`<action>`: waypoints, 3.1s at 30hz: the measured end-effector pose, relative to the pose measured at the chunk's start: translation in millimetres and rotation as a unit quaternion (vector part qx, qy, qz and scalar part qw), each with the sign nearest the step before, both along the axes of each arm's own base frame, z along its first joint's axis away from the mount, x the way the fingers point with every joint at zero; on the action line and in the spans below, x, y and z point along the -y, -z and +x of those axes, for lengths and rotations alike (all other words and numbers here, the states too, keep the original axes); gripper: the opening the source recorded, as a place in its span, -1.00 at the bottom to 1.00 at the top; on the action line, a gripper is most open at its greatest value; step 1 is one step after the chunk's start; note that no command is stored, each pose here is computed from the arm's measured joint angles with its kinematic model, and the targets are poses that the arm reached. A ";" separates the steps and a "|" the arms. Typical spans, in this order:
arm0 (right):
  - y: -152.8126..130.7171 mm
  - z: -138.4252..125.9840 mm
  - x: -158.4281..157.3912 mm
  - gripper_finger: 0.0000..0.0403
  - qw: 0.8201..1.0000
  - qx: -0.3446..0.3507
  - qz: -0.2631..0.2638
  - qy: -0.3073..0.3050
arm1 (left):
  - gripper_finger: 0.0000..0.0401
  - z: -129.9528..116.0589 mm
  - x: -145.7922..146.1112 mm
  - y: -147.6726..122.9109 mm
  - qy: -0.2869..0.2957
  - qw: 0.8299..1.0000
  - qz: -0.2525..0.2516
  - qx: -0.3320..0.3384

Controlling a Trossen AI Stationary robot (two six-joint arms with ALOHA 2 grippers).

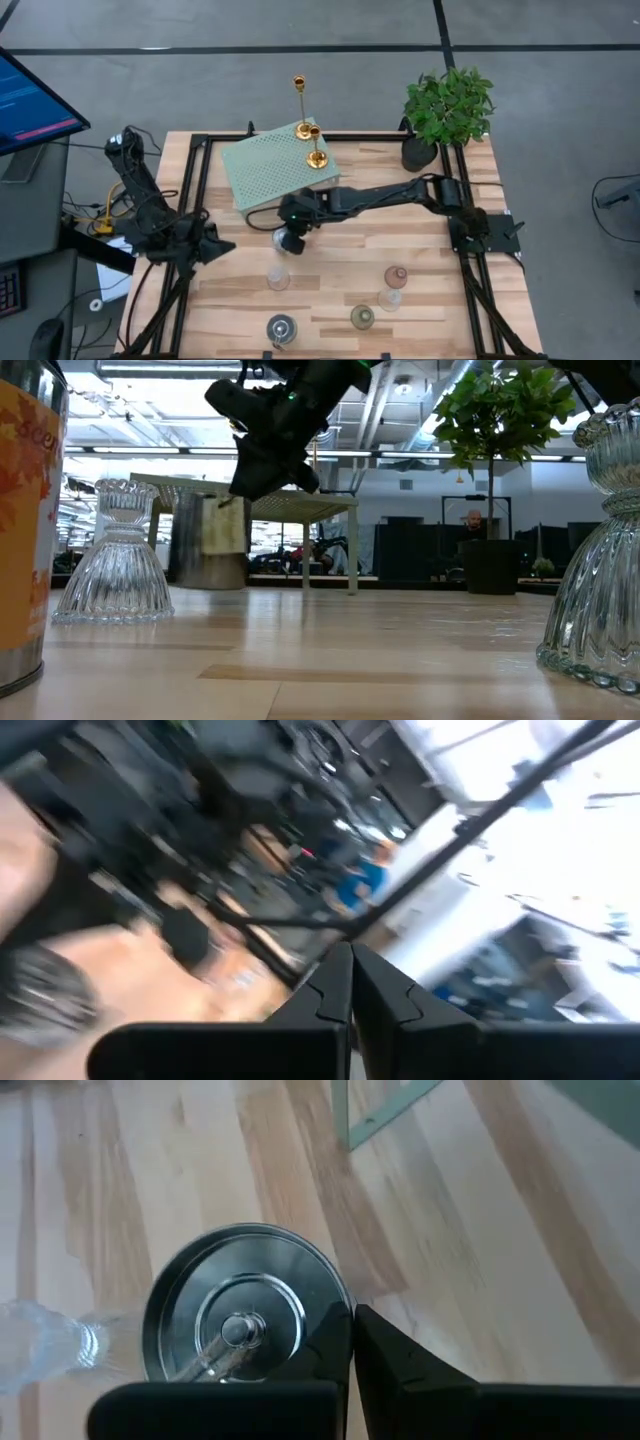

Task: Pick & Place candle stick holders
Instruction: Put the green scented candle on the shelf

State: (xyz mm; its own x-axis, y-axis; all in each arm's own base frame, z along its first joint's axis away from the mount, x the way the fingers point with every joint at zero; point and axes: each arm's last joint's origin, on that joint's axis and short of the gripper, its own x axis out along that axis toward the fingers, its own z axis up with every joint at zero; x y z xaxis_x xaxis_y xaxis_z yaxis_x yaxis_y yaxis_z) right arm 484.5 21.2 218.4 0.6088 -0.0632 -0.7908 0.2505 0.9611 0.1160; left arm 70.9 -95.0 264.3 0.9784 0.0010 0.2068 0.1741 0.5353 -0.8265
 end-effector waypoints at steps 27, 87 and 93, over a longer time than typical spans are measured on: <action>-3.9 2.9 15.3 -0.56 1.000 0.016 0.011 -0.006 | -0.98 2.9 9.0 -129.2 0.101 0.945 0.297 0.098; -162.6 -275.2 -56.9 -0.45 0.989 0.062 0.002 0.134 | -0.98 181.7 -67.5 -134.9 -0.021 0.913 0.184 -0.364; -160.4 -283.1 -62.8 -0.45 0.990 0.047 -0.012 0.129 | -0.98 206.6 -73.3 -106.0 -0.022 0.888 0.141 -0.437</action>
State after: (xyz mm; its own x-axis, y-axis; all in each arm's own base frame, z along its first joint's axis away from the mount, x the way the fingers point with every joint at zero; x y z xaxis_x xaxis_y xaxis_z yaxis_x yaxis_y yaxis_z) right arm 201.4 84.1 378.8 0.6401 -0.2450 -0.7282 0.4777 0.8693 0.1274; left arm 277.4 -21.7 370.3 0.7654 0.1130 -0.6335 -0.4949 0.7325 -0.4674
